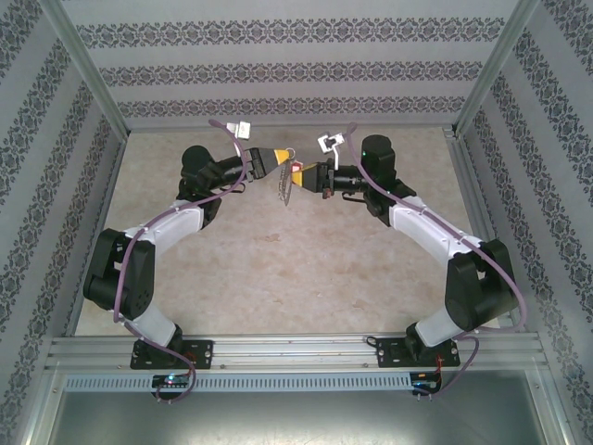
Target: Put the keys on the keyring
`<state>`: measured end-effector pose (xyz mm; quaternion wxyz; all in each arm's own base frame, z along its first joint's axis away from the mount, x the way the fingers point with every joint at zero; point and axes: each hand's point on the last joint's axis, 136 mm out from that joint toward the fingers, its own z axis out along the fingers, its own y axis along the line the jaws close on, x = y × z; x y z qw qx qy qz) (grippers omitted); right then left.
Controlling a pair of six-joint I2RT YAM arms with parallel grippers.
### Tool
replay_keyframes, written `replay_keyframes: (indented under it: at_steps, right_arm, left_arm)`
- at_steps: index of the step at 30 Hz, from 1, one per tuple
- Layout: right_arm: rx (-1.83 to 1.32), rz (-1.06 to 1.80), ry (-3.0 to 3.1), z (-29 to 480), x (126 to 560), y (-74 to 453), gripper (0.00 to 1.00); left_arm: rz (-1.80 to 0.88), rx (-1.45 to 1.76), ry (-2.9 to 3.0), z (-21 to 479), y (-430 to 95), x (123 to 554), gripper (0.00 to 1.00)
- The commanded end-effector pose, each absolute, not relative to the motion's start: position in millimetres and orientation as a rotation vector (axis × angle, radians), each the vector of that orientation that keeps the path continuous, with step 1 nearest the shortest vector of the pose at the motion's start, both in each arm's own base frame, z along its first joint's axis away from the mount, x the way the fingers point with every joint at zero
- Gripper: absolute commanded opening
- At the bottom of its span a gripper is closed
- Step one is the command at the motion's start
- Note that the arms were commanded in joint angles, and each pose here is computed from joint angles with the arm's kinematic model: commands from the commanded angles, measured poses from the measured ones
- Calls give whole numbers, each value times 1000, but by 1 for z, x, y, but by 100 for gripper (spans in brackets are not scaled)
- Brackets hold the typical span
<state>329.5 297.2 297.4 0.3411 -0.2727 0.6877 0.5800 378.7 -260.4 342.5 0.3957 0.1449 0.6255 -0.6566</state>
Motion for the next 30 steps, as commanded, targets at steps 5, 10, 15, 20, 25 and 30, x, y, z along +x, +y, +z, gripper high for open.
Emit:
replay_keyframes:
  at_steps: [5,10,15,20,25,30]
  right_arm:
    - [-725,1517,1794,292,322,304,0]
    - [-758,1569,1789,295,319,322,0]
    - [-842,1594,1774,299,307,346,0]
    - [-820,1602,1793,291,316,348,0]
    - [-804,1595,1802,288,318,344,0]
    - [-726,1539,1820,284,323,319,26]
  left_arm:
    - [-1591,389,1477,366,-256,374,0]
    - [-1591,381,1473,364,-256,376,0]
    - [-1588,378,1473,363,-255,376,0]
    - [-1591,375,1474,363,-255,376,0]
    - [-1589,376,1473,364,-255,375,0]
    - [-1592,384,1473,364,-256,374,0]
